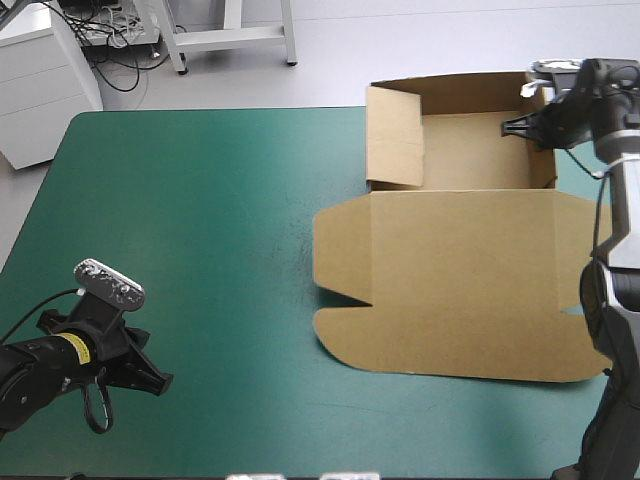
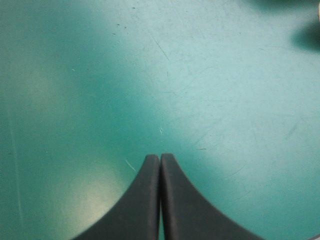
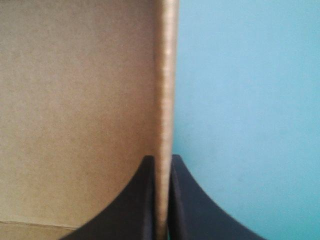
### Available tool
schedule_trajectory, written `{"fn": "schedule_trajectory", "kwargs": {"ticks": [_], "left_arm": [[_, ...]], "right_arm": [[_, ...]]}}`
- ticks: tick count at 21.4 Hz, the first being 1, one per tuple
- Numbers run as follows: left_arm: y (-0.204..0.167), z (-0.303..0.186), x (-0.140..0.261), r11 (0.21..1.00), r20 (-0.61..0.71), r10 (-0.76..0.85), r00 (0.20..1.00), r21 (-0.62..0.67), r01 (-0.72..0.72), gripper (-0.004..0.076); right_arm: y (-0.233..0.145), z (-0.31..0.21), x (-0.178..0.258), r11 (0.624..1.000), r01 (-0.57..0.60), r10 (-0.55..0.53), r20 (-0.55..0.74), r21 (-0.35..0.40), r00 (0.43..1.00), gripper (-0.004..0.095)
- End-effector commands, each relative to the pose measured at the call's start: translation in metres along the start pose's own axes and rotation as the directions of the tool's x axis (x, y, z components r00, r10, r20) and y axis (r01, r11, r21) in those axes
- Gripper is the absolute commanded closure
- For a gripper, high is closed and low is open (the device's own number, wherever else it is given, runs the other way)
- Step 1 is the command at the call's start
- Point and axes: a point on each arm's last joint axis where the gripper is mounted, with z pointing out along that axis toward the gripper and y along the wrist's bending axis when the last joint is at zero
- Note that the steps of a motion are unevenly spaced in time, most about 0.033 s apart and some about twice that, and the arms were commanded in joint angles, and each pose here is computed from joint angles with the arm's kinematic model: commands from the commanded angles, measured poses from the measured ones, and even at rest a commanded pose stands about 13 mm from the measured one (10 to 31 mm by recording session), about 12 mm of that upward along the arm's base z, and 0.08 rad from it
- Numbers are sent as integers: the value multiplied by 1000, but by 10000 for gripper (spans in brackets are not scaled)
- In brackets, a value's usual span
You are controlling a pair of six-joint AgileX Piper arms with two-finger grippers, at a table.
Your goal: Fold the box
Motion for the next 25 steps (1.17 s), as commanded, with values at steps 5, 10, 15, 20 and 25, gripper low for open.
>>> {"fn": "schedule_trajectory", "kwargs": {"ticks": [5,10,15,20,25], "left_arm": [[1,-6,-7,1000,70,-6,998,-12,7,756],[2,-6,-9,1000,84,-4,996,-16,6,756],[2,-6,-9,1000,85,-2,996,-22,4,756],[2,-6,-9,1000,90,-5,996,-22,7,756],[2,-6,-9,1000,90,-5,996,-22,7,756]], "right_arm": [[-135,-31,21,957,-286,280,90,51,956,931],[-179,-18,40,912,-398,393,61,98,917,925],[-187,8,48,912,-395,397,8,111,918,688],[-188,12,50,921,-373,376,-7,117,927,226],[-181,-20,44,924,-365,363,43,117,931,169]]}}
